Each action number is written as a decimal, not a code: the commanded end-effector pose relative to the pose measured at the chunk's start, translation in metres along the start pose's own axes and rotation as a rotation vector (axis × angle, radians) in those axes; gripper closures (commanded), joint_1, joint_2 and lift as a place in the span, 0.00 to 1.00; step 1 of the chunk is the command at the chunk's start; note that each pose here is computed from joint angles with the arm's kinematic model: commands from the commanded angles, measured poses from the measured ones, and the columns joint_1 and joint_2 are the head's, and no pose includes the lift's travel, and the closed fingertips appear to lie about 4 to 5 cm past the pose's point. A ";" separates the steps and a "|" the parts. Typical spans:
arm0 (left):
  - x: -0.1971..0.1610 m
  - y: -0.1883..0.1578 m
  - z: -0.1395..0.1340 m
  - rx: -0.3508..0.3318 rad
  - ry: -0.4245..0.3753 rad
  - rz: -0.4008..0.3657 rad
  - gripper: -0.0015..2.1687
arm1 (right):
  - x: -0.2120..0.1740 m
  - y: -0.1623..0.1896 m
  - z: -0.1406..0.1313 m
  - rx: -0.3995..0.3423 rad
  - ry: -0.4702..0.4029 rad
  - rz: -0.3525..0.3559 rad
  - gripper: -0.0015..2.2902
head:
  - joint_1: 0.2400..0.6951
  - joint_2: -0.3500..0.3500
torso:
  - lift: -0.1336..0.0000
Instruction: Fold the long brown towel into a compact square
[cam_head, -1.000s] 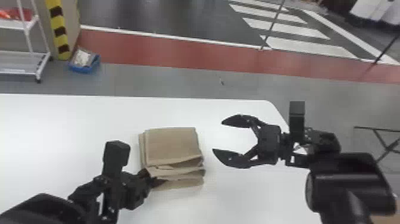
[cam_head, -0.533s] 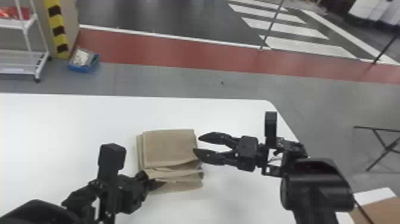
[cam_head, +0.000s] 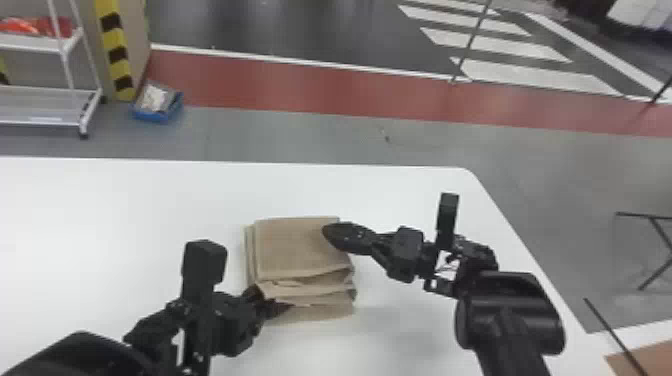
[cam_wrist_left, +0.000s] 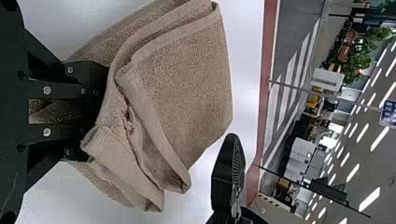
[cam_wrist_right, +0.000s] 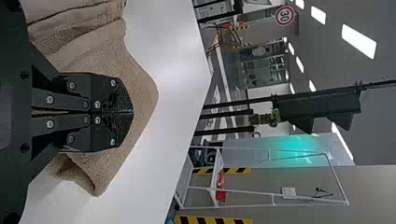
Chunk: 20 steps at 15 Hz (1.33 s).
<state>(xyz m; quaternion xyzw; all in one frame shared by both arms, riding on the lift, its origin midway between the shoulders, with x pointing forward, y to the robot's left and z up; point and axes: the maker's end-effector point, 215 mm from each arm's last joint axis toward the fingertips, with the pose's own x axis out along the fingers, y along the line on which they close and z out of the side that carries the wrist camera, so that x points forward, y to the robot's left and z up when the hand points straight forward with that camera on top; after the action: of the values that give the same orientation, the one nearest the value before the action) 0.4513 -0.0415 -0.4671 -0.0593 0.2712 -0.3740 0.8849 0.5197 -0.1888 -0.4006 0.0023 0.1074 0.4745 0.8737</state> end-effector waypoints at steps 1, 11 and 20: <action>0.000 0.001 0.001 -0.001 -0.001 0.001 0.46 | 0.010 0.002 -0.013 0.014 0.023 0.017 0.80 | 1.00 0.13 | 0.07; -0.002 -0.001 0.000 -0.008 0.001 -0.003 0.46 | 0.023 -0.008 -0.037 0.040 0.085 0.014 0.80 | 1.00 0.15 | 0.07; -0.035 0.026 0.036 -0.012 -0.047 0.042 0.45 | 0.023 -0.017 -0.044 0.043 0.118 -0.015 0.80 | 1.00 0.18 | 0.07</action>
<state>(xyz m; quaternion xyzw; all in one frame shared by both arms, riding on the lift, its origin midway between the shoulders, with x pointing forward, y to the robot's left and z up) 0.4625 -0.0149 -0.4337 -0.0679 0.2574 -0.3595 0.8944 0.5369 -0.1829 -0.4491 -0.0081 0.1676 0.4651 0.8692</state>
